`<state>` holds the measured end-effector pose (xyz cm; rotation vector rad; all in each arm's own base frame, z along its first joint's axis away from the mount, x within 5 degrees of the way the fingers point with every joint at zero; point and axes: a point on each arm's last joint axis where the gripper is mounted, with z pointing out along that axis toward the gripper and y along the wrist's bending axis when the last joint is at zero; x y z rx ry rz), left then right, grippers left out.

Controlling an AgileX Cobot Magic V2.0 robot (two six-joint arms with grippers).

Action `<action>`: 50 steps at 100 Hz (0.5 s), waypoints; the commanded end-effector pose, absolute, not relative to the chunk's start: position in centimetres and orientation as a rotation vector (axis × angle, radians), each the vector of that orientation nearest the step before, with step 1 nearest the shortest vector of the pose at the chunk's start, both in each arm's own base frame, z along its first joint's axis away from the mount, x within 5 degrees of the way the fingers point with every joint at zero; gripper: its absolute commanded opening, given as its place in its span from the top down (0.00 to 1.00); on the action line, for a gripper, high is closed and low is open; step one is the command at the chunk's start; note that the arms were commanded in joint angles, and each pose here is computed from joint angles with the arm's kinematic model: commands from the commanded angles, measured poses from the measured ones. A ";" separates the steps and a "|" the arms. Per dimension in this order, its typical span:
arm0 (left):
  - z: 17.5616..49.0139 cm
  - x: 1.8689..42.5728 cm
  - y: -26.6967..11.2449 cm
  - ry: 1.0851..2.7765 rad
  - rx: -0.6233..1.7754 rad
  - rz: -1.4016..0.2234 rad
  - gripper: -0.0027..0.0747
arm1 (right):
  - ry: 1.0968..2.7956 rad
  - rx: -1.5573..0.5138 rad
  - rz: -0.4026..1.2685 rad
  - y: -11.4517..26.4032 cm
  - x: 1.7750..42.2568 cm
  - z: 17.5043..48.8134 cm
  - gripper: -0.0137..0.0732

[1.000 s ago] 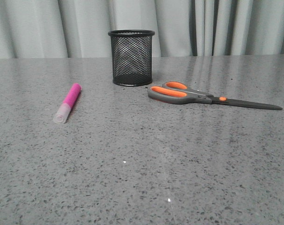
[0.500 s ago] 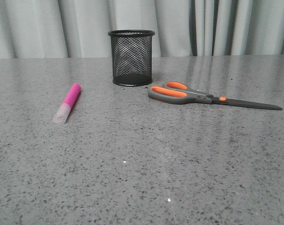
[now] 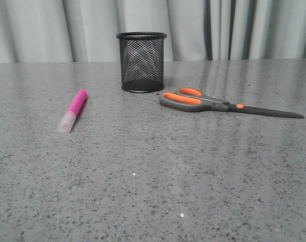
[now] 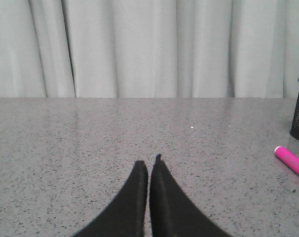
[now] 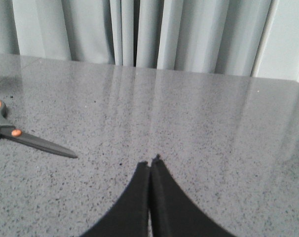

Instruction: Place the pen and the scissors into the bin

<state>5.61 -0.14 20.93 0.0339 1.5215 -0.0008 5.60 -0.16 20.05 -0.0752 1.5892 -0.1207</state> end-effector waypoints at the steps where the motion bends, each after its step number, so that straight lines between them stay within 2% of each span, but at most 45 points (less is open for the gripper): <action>1: 20.3 5.5 -0.1 1.457 -0.028 -0.059 0.99 | 1.455 -0.059 -0.133 -0.2 5.4 20.9 0.93; 26: 20.3 5.5 0.0 1.448 -0.220 -0.258 0.99 | 1.402 0.068 -0.010 -0.3 5.4 21.3 0.93; 50: 20.3 5.5 0.0 1.440 -0.286 -0.327 0.99 | 1.397 0.165 0.089 -0.4 5.4 21.3 0.93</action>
